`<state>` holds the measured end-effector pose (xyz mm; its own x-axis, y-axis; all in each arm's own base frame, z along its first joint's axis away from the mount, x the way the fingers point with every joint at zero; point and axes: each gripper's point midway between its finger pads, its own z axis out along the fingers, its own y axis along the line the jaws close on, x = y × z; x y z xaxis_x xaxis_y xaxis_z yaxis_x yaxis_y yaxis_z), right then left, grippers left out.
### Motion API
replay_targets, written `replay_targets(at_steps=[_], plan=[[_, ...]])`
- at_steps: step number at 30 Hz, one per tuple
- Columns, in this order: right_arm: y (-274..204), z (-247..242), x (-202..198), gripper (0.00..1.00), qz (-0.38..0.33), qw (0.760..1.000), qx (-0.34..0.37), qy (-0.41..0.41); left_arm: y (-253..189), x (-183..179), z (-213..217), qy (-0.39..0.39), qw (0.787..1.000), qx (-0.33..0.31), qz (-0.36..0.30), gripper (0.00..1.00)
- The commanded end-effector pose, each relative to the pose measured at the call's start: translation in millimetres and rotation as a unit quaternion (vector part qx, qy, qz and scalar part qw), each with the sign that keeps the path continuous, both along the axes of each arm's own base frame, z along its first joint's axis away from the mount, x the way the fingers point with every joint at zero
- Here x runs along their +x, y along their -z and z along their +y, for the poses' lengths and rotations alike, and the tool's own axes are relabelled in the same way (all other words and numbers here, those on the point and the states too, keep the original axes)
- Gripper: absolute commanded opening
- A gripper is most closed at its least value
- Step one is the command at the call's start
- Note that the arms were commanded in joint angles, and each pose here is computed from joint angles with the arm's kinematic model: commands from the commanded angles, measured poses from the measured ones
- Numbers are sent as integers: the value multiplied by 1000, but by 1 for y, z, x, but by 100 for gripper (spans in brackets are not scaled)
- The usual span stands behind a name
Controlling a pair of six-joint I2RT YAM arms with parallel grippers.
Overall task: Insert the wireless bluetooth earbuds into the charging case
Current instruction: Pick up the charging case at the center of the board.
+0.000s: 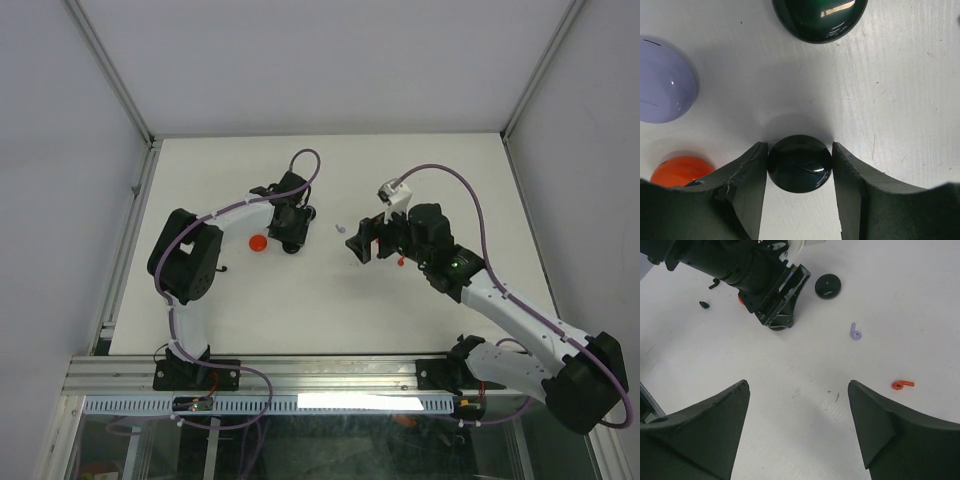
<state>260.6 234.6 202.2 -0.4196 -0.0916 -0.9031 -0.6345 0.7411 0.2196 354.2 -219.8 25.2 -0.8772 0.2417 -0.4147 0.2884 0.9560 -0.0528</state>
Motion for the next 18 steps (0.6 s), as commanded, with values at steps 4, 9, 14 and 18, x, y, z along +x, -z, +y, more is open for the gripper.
replay_targets(at_steps=[4, 9, 14, 18], plan=[[-10, 21, 7, 83, -20, 997, 76, -6, -40, 11, -27, -54, 992, -102, -46, 40], [-8, 36, 7, 83, -32, 991, 126, -10, -69, 14, -42, -103, 974, -187, -71, 35], [-3, 50, 3, 83, -44, 988, 145, -32, -96, 11, -58, -139, 947, -279, -75, 34], [-4, 58, -1, 83, -74, 983, 163, -47, -121, 5, -72, -153, 917, -361, -77, 34]])
